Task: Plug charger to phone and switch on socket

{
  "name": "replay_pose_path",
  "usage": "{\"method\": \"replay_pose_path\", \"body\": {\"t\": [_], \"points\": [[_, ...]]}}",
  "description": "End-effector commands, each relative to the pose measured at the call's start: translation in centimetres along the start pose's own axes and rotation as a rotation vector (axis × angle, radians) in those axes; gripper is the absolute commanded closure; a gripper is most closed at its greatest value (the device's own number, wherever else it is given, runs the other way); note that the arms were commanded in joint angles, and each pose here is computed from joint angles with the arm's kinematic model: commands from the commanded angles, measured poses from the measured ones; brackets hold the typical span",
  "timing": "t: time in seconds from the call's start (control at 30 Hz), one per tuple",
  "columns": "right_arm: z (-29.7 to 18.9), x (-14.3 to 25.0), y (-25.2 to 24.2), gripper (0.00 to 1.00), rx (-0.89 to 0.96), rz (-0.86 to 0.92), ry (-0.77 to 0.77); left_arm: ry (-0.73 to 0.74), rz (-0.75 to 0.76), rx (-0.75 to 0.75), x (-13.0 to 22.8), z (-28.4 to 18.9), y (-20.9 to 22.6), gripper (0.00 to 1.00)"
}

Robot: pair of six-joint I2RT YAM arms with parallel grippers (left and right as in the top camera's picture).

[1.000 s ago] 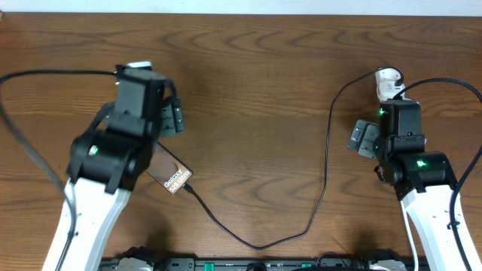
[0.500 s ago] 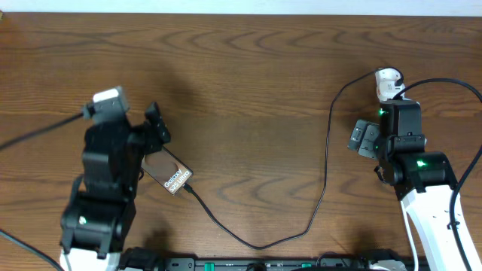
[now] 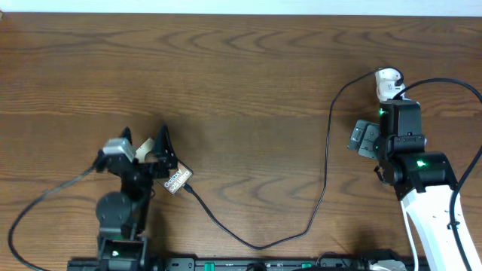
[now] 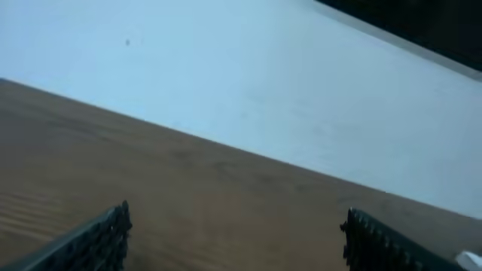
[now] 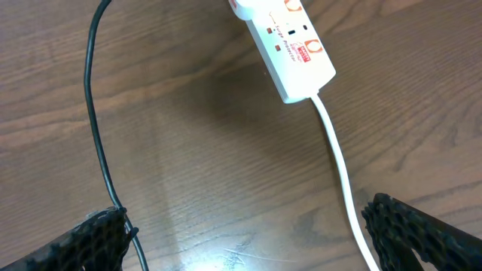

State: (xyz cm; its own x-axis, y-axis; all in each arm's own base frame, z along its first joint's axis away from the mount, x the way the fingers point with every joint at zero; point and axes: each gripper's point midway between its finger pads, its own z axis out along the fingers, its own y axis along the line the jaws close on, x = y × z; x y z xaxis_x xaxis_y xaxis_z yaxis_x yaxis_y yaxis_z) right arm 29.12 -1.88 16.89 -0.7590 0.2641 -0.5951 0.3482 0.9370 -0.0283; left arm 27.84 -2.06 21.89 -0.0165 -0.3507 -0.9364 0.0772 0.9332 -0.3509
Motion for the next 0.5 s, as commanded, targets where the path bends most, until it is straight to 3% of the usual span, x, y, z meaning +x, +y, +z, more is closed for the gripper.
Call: {"method": "replay_pose_path", "body": {"t": [0.0,0.47], "points": [[0.0,0.0,-0.3,0.01,0.015,0.016,-0.004,-0.047,0.004,0.029,1.0,-0.7,0.2,0.12],[0.0,0.0,-0.3,0.01,0.015,0.017,-0.004,-0.096,0.007,-0.028,1.3,-2.5,2.2,0.12]]}}
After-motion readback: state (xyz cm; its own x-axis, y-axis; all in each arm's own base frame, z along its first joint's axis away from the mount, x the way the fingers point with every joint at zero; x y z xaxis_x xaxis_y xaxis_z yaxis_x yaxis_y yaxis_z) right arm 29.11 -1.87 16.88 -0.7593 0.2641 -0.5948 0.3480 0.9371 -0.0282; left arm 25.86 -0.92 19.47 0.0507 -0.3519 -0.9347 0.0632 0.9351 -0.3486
